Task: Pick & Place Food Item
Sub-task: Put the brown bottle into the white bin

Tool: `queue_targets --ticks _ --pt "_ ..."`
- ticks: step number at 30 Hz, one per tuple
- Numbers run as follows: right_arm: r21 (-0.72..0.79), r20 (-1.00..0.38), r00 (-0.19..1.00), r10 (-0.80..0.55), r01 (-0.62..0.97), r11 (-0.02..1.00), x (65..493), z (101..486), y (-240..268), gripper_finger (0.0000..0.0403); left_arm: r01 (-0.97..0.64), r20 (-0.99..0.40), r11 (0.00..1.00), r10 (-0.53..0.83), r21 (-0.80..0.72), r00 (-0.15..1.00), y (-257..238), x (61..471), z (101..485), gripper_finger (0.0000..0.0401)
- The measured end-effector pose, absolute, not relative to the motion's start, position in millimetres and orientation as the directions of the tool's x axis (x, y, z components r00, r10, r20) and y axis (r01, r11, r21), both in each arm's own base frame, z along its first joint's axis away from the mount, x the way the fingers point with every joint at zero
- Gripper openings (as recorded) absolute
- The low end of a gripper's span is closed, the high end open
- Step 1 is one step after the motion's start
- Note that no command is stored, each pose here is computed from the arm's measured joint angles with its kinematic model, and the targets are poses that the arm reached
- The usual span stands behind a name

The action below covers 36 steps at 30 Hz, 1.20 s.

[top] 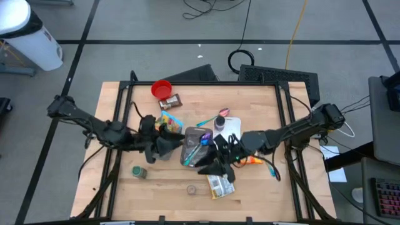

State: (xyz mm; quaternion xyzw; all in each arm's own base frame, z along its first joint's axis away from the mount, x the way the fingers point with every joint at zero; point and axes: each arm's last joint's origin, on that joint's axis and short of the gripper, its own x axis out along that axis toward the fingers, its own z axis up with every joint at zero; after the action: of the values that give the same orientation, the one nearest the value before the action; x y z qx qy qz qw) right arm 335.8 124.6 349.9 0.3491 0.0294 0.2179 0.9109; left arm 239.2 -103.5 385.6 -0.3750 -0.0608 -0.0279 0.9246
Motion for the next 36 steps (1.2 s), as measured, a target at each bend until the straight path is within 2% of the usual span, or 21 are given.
queue_targets --ticks 3,7,11,15,21,29,36 --pt "0.611 0.099 0.871 0.482 -0.435 0.661 331.4 349.9 135.3 0.0171 -0.031 -0.067 0.742 -0.019 -0.67 0.998 -112.1 237.2 393.7 0.0212" --pt "0.606 0.088 0.85 0.52 -0.46 0.649 327.5 348.8 144.8 0.0174 -0.107 -0.2 0.749 -0.035 -0.654 0.979 -120.3 237.1 399.3 0.0212" --pt "0.6 0.076 0.838 0.54 -0.471 0.647 325.8 347.7 148.7 0.0194 -0.097 -0.211 0.745 -0.06 -0.66 0.976 -130.0 232.3 399.1 0.0212" --pt "0.603 0.065 0.837 0.543 -0.467 0.647 325.7 345.9 150.8 0.0234 -0.146 -0.24 0.755 -0.016 -0.639 0.971 -136.1 227.1 392.3 0.0212" --pt "0.574 -0.036 0.847 0.531 -0.417 0.705 343.4 318.6 160.8 0.0288 -0.2 -0.284 0.757 0.019 -0.623 0.959 -137.3 223.6 386.3 0.0212" --pt "0.341 -0.322 0.777 0.541 -0.438 0.832 378.5 285.4 183.6 0.0297 -0.25 -0.342 0.749 0.033 -0.614 0.939 -135.6 221.5 379.7 0.0212" --pt "0.262 -0.404 0.752 0.521 -0.451 0.853 404.9 245.5 195.2 0.0291 -0.266 -0.378 0.758 0.028 -0.595 0.925 -136.2 218.7 376.0 0.0212"
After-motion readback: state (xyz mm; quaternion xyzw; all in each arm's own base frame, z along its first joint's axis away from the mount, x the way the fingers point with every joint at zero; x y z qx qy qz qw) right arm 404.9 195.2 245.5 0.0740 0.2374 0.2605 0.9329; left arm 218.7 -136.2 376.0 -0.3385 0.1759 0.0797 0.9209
